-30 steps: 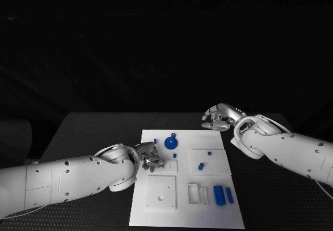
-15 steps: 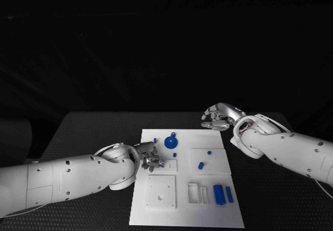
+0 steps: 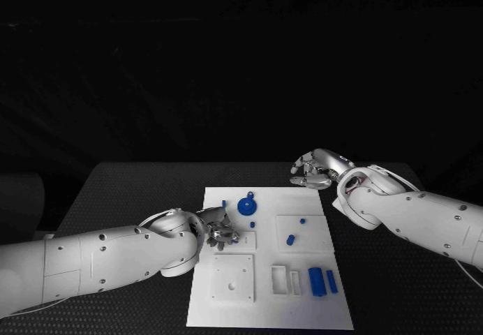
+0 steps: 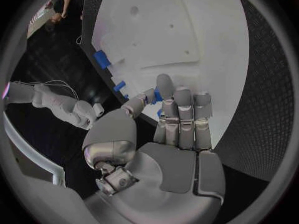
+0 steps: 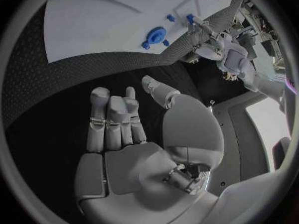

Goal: Assemble the parts on the task board

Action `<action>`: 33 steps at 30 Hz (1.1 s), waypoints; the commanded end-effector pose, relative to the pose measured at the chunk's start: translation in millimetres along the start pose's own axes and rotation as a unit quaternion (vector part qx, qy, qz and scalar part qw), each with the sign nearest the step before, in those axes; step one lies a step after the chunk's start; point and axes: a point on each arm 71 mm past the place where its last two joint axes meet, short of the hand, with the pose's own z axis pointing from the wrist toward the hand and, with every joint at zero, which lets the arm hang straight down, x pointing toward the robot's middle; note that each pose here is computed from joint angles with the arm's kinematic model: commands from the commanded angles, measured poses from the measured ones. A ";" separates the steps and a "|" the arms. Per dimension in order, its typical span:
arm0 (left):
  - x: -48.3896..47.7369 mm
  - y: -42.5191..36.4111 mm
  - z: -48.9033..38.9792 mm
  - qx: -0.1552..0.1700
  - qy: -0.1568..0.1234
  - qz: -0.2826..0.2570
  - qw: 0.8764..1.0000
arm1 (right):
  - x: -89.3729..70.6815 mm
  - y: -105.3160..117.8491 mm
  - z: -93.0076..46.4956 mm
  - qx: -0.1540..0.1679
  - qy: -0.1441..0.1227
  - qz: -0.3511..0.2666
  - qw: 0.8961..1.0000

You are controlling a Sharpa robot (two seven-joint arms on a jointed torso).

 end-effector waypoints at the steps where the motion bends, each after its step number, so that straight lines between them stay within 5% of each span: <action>1: 4.7 -1.4 0.5 0.001 0.009 0.008 1.000 | 0.4 1.3 -0.1 -0.005 0.003 0.001 1.000; 33: 12.1 0.6 0.1 -0.014 0.061 -0.001 0.998 | 1.8 2.7 0.4 -0.005 0.009 0.002 1.000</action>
